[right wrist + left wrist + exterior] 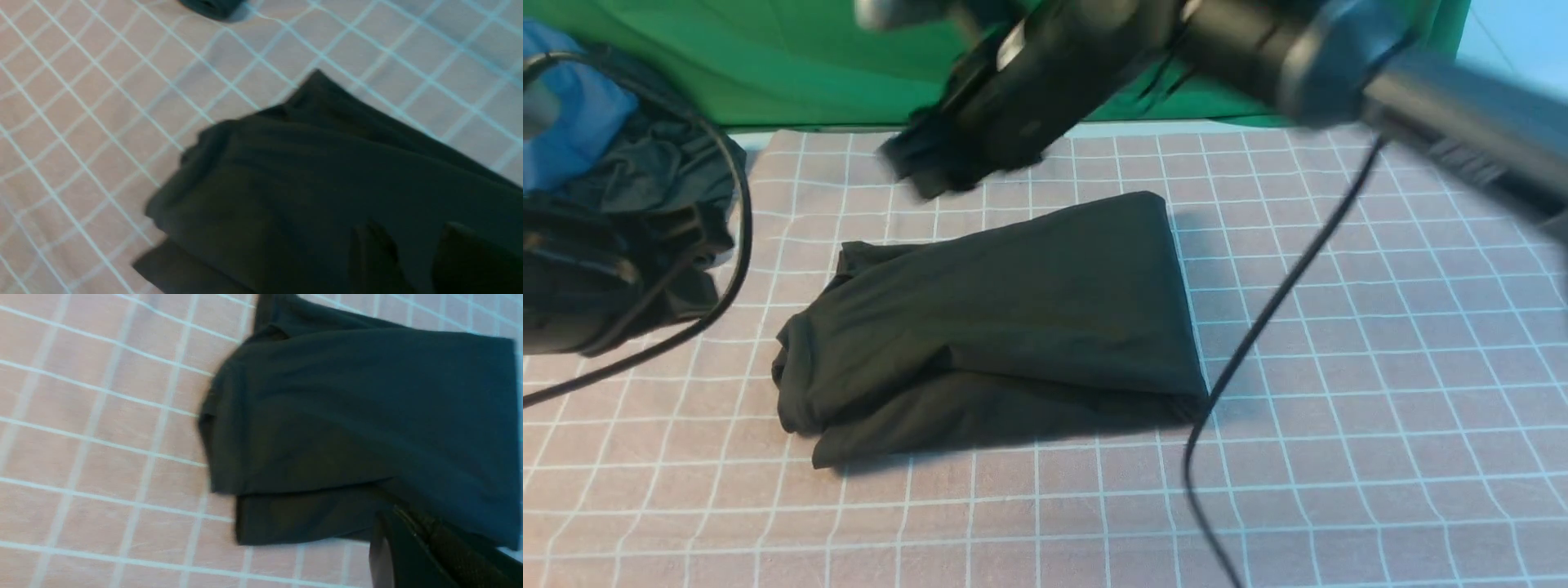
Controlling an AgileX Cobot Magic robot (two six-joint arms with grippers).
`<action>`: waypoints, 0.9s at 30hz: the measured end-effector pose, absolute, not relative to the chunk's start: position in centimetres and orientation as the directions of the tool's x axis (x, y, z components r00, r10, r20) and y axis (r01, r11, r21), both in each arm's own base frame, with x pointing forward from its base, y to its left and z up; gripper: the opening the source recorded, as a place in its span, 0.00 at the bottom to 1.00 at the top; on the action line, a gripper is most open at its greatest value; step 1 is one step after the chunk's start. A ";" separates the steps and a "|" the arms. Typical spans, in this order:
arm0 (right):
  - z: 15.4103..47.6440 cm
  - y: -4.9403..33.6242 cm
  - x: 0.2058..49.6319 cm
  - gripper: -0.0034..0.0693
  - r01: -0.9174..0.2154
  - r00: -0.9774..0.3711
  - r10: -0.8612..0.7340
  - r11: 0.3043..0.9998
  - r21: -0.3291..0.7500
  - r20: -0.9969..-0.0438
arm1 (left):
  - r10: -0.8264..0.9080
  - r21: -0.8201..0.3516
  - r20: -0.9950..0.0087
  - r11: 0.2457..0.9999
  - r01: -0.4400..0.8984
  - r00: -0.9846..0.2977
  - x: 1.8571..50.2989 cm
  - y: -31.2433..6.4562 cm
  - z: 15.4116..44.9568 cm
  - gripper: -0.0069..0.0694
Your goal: Fold a long-sleeved shirt over a pink coffee tablecloth.
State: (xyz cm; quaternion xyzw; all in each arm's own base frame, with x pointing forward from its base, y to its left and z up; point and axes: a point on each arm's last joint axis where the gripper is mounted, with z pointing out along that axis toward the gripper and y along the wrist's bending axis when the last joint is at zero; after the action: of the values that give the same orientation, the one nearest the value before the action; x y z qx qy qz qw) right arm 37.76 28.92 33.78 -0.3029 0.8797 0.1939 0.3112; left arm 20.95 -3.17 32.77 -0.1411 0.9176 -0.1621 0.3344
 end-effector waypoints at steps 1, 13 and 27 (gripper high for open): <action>34.7 27.4 37.8 0.24 -0.648 -0.623 -0.434 0.752 0.119 -0.650 | -0.370 -0.414 -0.549 0.899 -0.141 -0.750 21.6 -3.5 32.5 0.11; 29.7 21.3 38.2 0.10 -0.567 -0.788 -0.500 0.817 0.107 -0.358 | -0.308 -0.531 -0.381 0.845 -0.066 -0.872 31.8 -7.3 27.1 0.11; 18.3 21.0 35.2 0.10 -0.489 -0.868 -0.454 0.852 0.188 -0.199 | -0.190 -0.463 -0.147 0.880 -0.102 -0.971 34.7 -12.2 16.9 0.11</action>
State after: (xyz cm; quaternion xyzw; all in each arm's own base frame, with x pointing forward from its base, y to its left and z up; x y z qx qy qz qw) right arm 35.22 21.01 18.25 -0.2457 0.9595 0.1166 0.0738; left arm 34.71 -12.16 16.94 -0.0757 0.9650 -0.2325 0.0946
